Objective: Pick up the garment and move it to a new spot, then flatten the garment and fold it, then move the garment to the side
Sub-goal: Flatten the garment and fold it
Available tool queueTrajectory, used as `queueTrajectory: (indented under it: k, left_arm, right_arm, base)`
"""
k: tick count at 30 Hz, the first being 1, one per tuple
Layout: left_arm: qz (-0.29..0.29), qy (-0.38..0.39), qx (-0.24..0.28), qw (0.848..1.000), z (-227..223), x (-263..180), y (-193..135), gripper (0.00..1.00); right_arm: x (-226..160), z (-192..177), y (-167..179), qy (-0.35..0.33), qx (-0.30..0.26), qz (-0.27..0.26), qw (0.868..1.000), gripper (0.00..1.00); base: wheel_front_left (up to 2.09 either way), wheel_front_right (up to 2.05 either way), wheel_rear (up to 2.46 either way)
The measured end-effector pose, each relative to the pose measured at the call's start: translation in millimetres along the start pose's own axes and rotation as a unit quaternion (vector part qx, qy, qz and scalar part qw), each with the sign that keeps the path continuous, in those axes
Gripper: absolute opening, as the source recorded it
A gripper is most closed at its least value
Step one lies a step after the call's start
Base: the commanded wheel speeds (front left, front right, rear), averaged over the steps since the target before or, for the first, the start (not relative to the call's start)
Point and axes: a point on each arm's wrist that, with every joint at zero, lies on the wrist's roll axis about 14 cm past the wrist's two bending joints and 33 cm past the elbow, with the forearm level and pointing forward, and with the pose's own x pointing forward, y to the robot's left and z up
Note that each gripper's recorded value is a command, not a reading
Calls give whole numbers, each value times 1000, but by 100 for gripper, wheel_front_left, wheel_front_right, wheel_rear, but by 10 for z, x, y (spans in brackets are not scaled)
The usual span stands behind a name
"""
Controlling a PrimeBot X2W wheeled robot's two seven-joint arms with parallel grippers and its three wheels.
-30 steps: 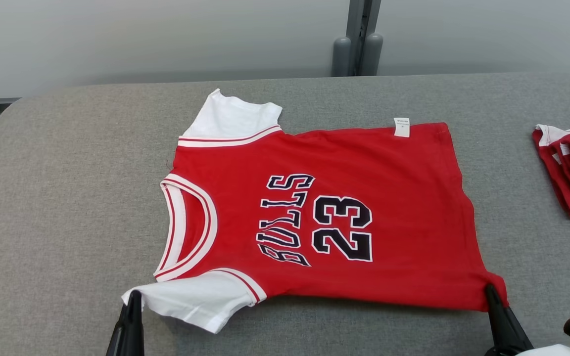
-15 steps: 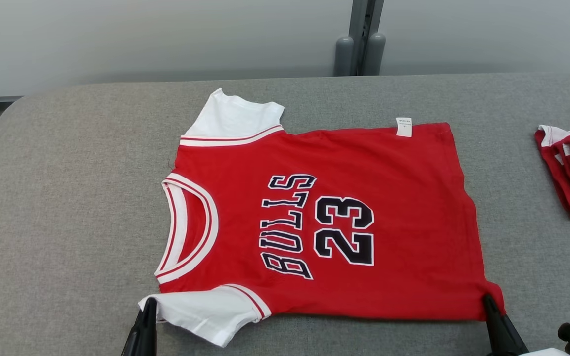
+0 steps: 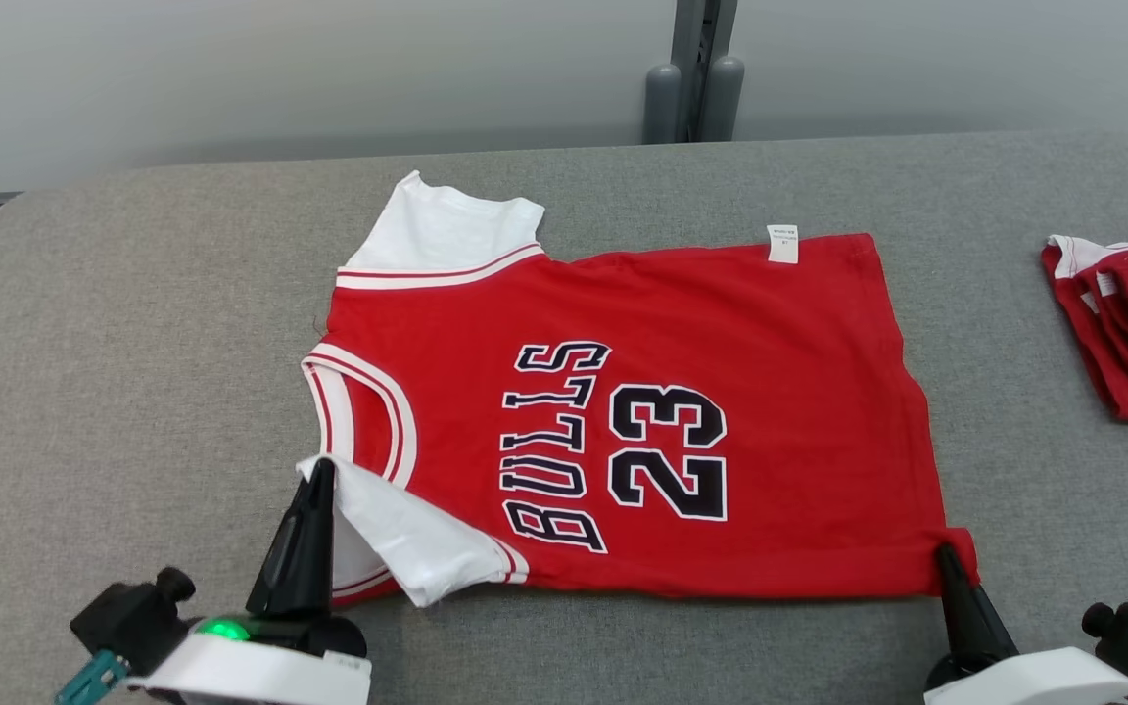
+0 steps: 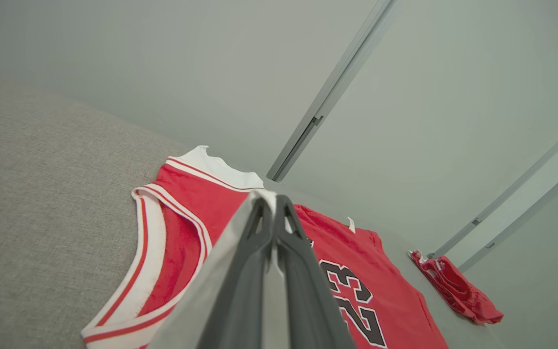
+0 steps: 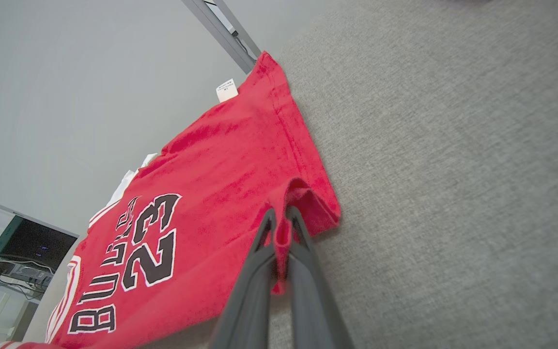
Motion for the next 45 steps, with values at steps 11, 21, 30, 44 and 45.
queueTrajectory:
  k: [11,21,30,44,45]
  left_arm:
    - [5,5,15,1000,-82,688,105,0]
    - [14,41,29,999,-351,964,201,0]
    - [20,46,35,998,-383,1050,254,0]
    - [36,40,32,998,-348,1038,341,100]
    - [36,41,32,998,-348,1037,341,100]
  right_arm:
    - [370,4,34,-9,18,-3,1000,0]
    - [654,-69,-13,4,8,-13,1000,0]
    - [814,-31,61,5,-19,0,1000,0]
    - [884,162,352,-30,-9,42,999,100]
    - [886,183,357,-34,-8,42,999,100]
  base:
    - [0,0,0]
    - [0,0,0]
    - [0,0,0]
    - [0,0,0]
    - [0,0,0]
